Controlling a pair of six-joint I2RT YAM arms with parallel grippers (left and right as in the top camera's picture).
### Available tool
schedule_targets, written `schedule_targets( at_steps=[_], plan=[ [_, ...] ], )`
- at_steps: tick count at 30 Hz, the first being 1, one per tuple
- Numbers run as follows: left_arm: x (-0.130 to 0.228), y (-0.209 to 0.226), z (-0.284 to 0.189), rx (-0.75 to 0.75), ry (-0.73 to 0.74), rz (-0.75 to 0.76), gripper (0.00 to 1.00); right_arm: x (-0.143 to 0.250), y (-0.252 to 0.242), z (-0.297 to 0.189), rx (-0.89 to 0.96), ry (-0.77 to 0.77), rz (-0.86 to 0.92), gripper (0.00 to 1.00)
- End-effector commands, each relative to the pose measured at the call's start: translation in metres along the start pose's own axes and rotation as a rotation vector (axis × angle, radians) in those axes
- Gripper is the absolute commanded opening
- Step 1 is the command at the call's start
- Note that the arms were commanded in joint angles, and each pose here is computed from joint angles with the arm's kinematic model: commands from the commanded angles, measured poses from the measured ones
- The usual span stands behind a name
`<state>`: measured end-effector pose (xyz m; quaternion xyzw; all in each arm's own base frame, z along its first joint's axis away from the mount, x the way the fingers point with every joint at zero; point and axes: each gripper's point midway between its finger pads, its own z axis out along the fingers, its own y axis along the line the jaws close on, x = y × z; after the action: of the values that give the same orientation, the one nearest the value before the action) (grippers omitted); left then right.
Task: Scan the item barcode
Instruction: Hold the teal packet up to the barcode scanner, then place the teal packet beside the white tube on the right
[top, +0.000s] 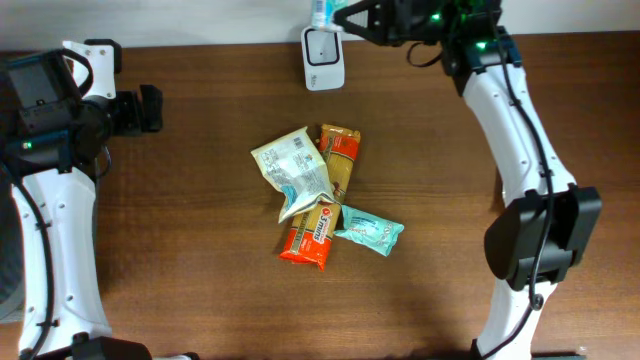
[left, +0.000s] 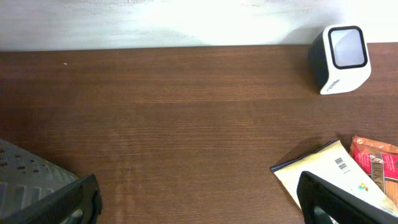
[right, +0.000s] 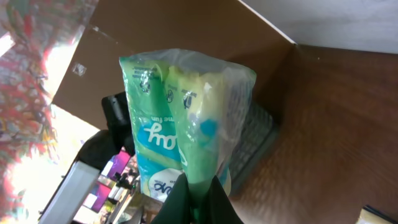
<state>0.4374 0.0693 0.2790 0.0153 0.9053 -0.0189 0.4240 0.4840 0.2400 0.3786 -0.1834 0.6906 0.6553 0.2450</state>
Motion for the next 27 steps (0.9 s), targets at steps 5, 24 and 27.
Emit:
schedule_targets(
  at_steps=[5, 24, 27],
  plan=[
    [-0.004, -0.001, -0.006, 0.006, -0.017, -0.007, 0.99, 0.025, -0.065, 0.011, 0.367, -0.032, 0.012, 0.04],
    [-0.004, -0.001, -0.006, 0.006, -0.017, -0.007, 0.99, -0.030, -0.091, -0.027, 1.579, 0.022, -0.823, 0.04],
    [-0.004, -0.001, -0.006, 0.006, -0.017, -0.007, 0.99, -0.041, -0.126, -0.013, 1.597, 0.121, -0.993, 0.04]
  ],
)
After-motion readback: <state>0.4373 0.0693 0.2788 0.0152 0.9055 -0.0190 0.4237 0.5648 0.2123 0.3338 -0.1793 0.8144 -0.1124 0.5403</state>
